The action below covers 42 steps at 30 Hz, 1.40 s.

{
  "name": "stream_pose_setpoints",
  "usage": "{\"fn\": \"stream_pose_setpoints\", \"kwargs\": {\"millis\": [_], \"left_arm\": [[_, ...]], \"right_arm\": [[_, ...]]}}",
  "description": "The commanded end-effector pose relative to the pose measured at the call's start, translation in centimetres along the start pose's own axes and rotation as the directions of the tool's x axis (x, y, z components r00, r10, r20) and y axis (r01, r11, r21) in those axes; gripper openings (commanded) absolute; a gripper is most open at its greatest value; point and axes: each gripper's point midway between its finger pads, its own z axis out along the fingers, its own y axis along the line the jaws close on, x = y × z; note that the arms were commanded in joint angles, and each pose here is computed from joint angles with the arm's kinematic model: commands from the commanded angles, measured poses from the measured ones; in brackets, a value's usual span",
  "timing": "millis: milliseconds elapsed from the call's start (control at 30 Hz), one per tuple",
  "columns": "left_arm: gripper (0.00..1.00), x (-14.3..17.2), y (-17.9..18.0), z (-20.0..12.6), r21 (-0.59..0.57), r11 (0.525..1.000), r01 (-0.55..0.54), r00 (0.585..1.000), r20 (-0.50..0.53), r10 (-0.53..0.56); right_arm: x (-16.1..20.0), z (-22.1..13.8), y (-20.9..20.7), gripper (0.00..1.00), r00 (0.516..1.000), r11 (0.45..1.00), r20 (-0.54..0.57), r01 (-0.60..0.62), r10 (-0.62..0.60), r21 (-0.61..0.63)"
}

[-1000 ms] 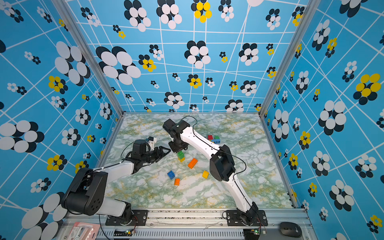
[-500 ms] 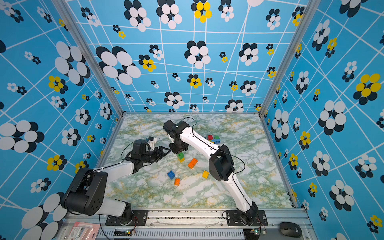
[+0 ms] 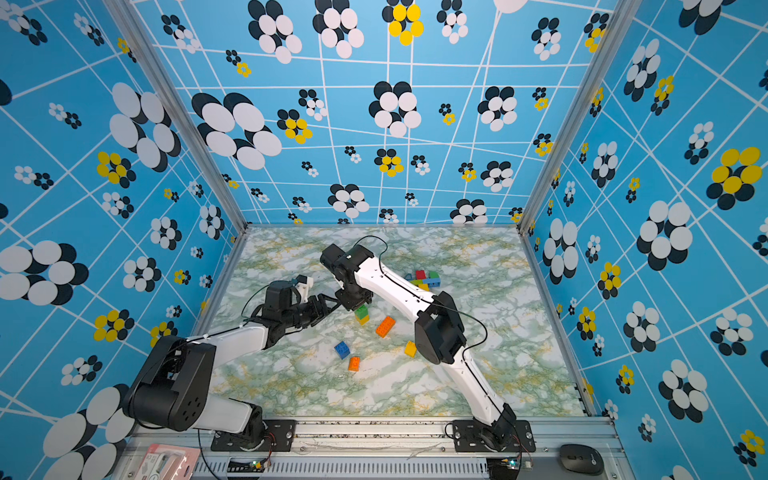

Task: Assemble a fork with lego
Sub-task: Assemble the lego brick with the lego brick.

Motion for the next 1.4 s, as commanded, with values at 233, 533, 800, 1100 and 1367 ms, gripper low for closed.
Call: {"fn": "stream_pose_setpoints", "kwargs": {"millis": [233,533,800,1100,1367], "left_arm": [[0.63,0.2,-0.1,-0.4,0.003,1.0,-0.013,1.0,-0.003,0.013],[0.61,0.3,-0.1,-0.1,0.006,1.0,-0.015,1.0,-0.013,0.015],[0.58,0.4,0.3,0.4,-0.003,1.0,-0.012,1.0,-0.025,0.012],[0.55,1.4,0.7,1.5,-0.017,1.0,-0.025,0.998,-0.054,0.024],[0.54,1.9,1.5,2.4,-0.029,0.999,-0.022,0.997,-0.07,0.02]], "right_arm": [[5.1,5.2,0.3,0.11,0.963,0.995,-0.249,-0.104,0.103,0.012],[5.6,6.2,1.0,0.1,0.959,1.0,-0.282,0.02,-0.023,-0.013],[6.3,5.3,1.5,0.08,0.933,0.999,-0.359,-0.016,-0.002,-0.045],[6.2,6.1,1.6,0.06,0.922,0.997,-0.381,-0.082,0.072,-0.009],[4.3,7.1,1.6,0.01,0.952,0.998,-0.3,0.06,-0.066,-0.029]]}}
